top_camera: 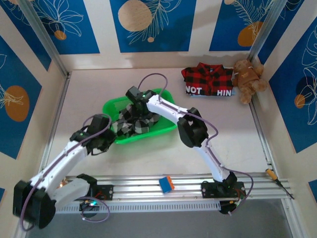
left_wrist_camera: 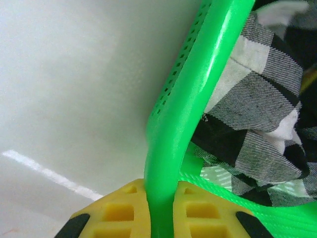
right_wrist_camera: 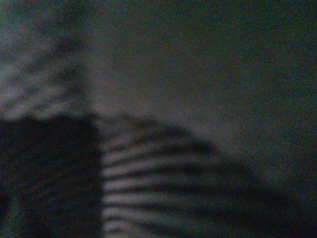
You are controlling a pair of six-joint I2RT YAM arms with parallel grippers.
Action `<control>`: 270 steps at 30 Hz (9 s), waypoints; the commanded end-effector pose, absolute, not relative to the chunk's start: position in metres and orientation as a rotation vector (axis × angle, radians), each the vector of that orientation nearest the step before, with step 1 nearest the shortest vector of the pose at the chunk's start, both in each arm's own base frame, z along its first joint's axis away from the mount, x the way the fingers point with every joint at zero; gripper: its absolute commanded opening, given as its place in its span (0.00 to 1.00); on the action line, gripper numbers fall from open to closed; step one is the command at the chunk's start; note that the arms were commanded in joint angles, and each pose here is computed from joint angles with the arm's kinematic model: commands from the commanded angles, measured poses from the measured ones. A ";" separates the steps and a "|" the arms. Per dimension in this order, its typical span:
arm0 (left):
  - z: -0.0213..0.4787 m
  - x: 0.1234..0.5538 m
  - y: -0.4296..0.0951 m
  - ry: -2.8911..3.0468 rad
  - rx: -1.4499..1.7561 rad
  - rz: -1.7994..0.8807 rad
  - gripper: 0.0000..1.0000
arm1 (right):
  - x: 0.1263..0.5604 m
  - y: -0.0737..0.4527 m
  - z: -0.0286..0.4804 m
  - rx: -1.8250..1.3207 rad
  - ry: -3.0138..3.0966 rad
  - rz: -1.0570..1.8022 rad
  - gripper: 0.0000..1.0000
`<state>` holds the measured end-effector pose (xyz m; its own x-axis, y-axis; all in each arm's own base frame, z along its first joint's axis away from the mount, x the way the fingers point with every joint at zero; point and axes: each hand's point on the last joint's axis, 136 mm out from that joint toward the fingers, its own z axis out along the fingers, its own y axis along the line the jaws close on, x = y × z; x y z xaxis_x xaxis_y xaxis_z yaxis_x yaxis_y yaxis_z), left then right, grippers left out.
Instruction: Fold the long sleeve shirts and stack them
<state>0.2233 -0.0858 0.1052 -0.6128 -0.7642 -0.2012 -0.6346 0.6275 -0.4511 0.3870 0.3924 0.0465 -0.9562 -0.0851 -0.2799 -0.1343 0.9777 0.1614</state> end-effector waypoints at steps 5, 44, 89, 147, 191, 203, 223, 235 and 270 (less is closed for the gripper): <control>0.120 0.209 -0.040 2.218 -1.439 -0.356 0.00 | 0.416 0.390 0.216 -0.071 2.540 0.665 0.00; 0.147 0.323 0.103 1.083 -2.239 0.059 0.00 | 0.286 0.225 0.250 -0.156 2.751 0.980 0.00; 0.149 0.302 -0.126 2.551 -0.884 -0.412 0.99 | 0.186 0.305 0.054 -0.900 2.891 0.185 0.72; 0.215 0.421 -0.124 2.322 -0.670 -0.449 0.00 | 0.300 0.155 0.415 -0.122 2.233 1.017 0.00; 0.230 0.224 -0.059 2.207 -0.686 -0.590 0.00 | 0.214 -0.005 0.235 1.142 2.375 0.629 0.00; 0.139 0.133 -0.003 2.463 -1.059 -0.161 0.32 | 0.151 -0.027 0.189 1.374 2.426 0.317 0.21; 0.139 0.337 -0.099 2.728 -0.452 -0.334 0.86 | 0.338 0.104 0.169 0.188 2.797 0.382 0.67; 0.047 0.351 -0.061 2.846 -0.690 -0.165 0.81 | 0.432 0.099 0.070 0.172 2.891 0.297 0.63; 0.048 0.442 -0.009 2.707 -0.888 -0.145 0.82 | 0.491 0.031 0.135 0.845 2.531 0.252 0.20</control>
<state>0.4172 -0.0146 0.0283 -0.8003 -0.5669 -0.1954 -0.5553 0.8236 -0.1149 0.4816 0.0289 0.1222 -0.7237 0.5894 -0.3591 0.5138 0.8075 0.2898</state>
